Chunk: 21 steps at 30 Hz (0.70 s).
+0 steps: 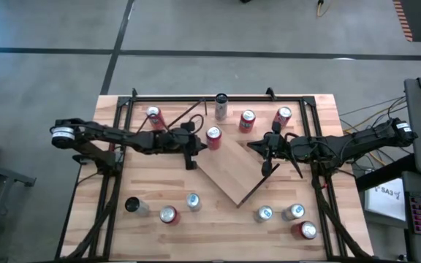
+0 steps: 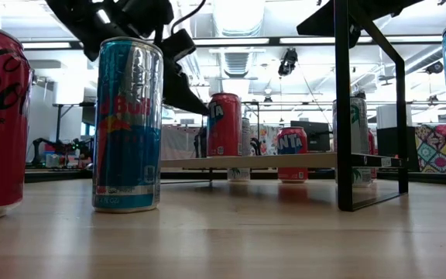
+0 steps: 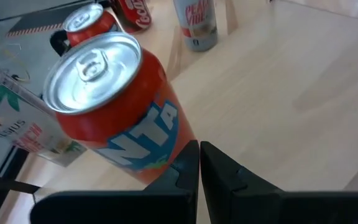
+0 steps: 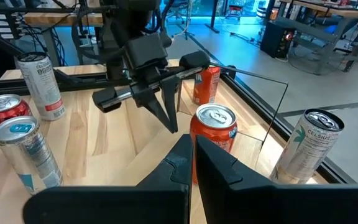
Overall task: Place canned beverage on shelf
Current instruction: Put the bottom orange soda can on the shelf
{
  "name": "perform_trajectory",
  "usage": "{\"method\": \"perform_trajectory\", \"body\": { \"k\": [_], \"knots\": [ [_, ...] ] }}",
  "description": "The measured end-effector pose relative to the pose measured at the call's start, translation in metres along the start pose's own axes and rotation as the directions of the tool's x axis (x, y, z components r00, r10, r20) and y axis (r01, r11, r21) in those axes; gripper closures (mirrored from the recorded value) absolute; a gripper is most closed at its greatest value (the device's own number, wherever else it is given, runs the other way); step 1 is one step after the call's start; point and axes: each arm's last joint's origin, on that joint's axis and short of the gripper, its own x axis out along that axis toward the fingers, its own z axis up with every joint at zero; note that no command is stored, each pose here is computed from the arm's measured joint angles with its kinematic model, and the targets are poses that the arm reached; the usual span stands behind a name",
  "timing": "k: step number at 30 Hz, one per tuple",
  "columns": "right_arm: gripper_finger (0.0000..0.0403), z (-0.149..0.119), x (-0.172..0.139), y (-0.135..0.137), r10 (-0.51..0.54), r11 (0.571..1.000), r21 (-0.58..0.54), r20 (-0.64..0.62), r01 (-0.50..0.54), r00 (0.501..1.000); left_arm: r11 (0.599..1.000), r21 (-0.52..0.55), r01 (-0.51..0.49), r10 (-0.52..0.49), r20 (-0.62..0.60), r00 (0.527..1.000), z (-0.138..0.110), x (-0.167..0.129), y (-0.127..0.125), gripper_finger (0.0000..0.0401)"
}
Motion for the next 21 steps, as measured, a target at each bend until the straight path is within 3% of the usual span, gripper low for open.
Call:
{"method": "perform_trajectory", "body": {
  "k": [21],
  "knots": [
    [0.0394,0.000,0.000,0.000,0.000,1.000,-0.001,-0.002,0.000,1.000,0.997,-0.022,-0.068,0.068,0.029,0.997,0.000,0.005,0.012,0.0401]
  ]
}}
